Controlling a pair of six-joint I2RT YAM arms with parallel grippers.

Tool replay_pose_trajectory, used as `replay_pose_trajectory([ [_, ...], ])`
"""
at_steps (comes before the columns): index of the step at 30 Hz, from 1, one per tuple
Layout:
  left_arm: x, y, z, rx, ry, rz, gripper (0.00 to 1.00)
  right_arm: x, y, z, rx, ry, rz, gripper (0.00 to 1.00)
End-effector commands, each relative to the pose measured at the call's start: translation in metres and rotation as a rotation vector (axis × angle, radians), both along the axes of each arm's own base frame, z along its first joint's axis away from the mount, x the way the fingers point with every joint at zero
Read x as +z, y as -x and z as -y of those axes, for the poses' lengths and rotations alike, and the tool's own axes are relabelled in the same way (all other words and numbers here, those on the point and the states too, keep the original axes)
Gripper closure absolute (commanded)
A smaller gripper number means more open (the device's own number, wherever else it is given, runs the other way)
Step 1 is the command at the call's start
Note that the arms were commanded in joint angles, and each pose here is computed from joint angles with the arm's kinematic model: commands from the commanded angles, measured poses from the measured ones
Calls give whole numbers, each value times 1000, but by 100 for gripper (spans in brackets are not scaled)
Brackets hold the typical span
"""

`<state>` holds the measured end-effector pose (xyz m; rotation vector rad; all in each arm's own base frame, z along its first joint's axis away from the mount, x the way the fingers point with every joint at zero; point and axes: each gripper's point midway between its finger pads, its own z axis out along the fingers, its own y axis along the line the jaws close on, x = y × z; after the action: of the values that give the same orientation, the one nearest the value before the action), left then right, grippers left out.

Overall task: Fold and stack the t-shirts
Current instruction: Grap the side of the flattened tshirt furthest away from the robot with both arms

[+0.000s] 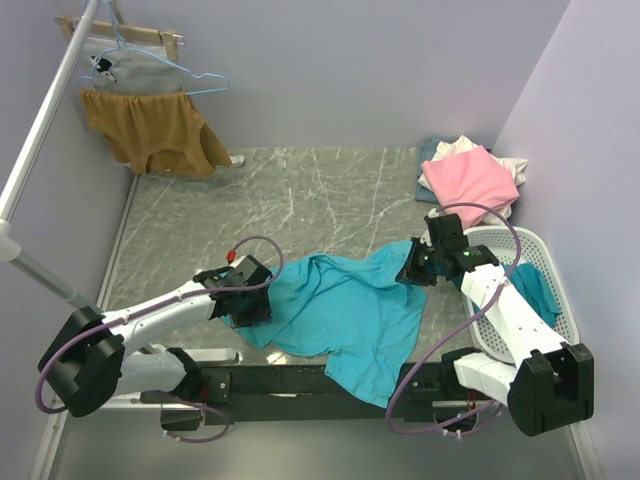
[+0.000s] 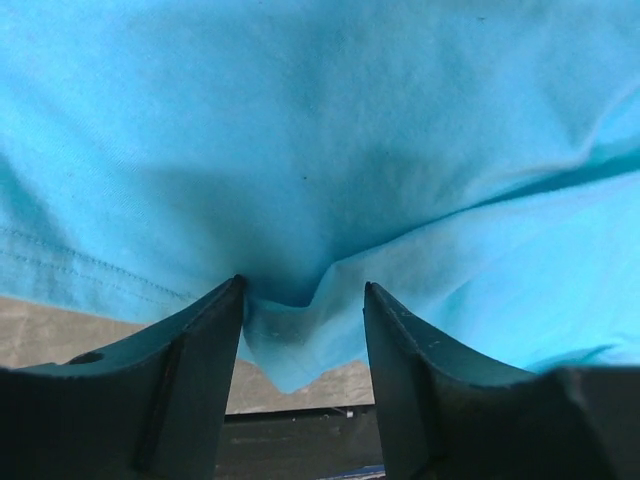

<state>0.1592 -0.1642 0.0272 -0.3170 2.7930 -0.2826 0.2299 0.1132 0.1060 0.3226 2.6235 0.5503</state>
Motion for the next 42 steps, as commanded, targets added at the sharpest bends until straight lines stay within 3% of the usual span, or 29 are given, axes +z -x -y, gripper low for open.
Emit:
replay_pose_trajectory([
  [1,17,-6,0,19,9,52,44,2,-4,1,8,13,30,100],
  [6,34,-13,-1,43,22,101,54,3,-4,2,7,17,33,100],
  [11,27,-7,3,24,45,72,82,2,-4,2,8,15,29,100],
  [13,23,-5,3,21,44,61,84,2,-4,2,6,16,27,100],
  [16,19,-2,4,11,45,45,83,3,-4,3,7,18,33,100],
  [20,17,-1,3,14,44,36,68,1,-2,2,8,18,28,100],
  [37,21,8,17,-45,124,18,70,-3,-1,2,15,17,25,99],
  [42,30,4,18,-50,139,48,62,-6,0,0,18,11,13,99],
])
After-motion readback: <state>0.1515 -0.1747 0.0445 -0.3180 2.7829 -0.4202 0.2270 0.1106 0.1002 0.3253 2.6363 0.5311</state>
